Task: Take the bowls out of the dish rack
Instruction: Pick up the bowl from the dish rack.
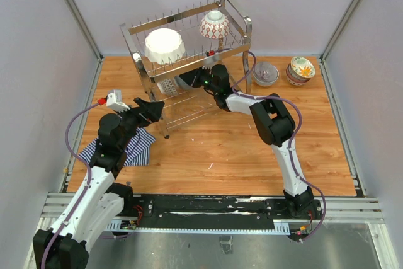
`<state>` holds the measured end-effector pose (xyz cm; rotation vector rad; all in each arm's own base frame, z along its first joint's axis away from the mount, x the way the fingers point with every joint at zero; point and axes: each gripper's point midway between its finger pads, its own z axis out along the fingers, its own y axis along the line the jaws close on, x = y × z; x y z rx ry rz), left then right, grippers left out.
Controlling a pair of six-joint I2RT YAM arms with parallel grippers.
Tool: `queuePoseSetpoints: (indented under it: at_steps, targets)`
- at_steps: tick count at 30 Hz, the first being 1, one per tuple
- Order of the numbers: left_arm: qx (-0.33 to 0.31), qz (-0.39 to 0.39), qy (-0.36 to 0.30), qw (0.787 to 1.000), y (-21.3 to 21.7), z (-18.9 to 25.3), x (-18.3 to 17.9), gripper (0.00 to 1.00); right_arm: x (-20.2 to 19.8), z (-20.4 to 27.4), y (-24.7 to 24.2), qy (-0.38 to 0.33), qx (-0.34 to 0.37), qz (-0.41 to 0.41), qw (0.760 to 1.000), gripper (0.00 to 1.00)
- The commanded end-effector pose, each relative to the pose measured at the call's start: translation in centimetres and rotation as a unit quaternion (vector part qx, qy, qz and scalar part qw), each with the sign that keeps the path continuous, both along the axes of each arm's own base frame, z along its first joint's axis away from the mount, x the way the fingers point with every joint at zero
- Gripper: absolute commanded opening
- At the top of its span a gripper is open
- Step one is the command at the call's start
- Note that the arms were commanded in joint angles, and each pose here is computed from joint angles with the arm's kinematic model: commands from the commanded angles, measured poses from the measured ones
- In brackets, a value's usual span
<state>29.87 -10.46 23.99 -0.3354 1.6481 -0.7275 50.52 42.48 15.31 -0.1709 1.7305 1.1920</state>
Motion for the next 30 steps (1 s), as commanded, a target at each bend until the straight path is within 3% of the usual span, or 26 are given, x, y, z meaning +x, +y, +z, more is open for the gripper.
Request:
queuePoseSetpoints:
  at_steps: [1, 10, 21, 30]
  targets:
    - [0.005, -0.006, -0.019, 1.000, -0.3, 0.7, 0.1, 1.00, 0.4, 0.5, 0.0, 0.000, 0.021, 0.010, 1.000, 0.11]
    - [0.007, -0.005, -0.018, 1.000, -0.2, 0.7, 0.1, 1.00, 1.0, 2.5, -0.8, -0.028, 0.055, 0.015, 0.998, 0.01]
    - [0.008, -0.004, -0.017, 1.000, -0.2, 0.8, 0.2, 1.00, 0.3, 7.9, -1.3, -0.098, 0.079, 0.026, 0.992, 0.01]
    - [0.005, -0.005, -0.017, 1.000, -0.2, 0.8, 0.1, 1.00, -0.3, 9.7, -2.3, -0.137, 0.049, 0.003, 0.989, 0.01]
